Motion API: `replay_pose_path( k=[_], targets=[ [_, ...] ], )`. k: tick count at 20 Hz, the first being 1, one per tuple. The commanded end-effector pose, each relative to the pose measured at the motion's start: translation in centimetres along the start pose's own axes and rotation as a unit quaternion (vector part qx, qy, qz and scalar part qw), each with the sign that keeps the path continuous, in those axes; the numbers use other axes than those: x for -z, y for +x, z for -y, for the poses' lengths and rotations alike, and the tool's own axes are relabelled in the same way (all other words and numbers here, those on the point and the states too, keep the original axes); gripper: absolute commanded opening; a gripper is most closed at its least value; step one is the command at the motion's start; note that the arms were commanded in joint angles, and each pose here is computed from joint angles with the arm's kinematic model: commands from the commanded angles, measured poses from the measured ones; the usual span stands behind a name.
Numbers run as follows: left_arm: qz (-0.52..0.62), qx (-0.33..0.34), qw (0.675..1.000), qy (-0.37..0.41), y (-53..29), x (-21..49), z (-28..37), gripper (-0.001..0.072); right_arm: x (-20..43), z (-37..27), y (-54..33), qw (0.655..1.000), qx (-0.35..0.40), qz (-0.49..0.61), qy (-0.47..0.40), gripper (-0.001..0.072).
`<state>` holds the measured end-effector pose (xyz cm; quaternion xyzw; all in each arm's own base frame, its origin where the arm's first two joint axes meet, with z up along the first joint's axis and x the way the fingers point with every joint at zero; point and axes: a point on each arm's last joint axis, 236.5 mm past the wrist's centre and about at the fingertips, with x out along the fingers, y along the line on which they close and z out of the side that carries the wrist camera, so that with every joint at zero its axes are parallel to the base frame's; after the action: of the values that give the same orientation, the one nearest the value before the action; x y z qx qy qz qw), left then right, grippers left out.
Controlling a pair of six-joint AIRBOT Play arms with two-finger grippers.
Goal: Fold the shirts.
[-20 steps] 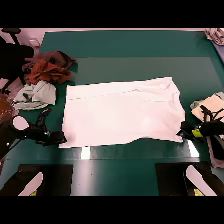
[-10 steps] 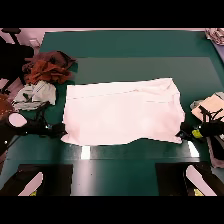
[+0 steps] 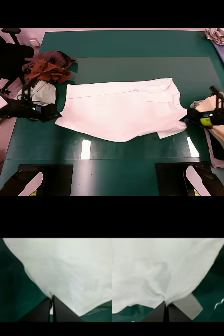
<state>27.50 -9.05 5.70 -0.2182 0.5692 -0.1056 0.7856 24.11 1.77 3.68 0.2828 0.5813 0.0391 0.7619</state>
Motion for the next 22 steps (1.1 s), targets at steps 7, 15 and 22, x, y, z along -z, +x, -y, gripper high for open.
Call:
replay_pose_path(
  k=[7,15,22],
  targets=[
    [0.234,0.003,0.968,-0.092,-3.7,-11.5,-0.2,0.0024,-9.3,-2.6,-3.5,0.997,-0.009,0.066,-0.023,0.0027],
    [0.23,-0.002,0.964,-0.132,4.0,-17.0,-3.3,0.0024,-16.2,-4.6,2.9,0.999,-0.018,0.032,-0.04,0.0027],
    [0.193,-0.008,0.972,-0.134,9.6,-21.3,-4.3,0.0024,-22.2,-6.6,7.8,0.998,-0.026,0.001,-0.055,0.0027]
  ],
)
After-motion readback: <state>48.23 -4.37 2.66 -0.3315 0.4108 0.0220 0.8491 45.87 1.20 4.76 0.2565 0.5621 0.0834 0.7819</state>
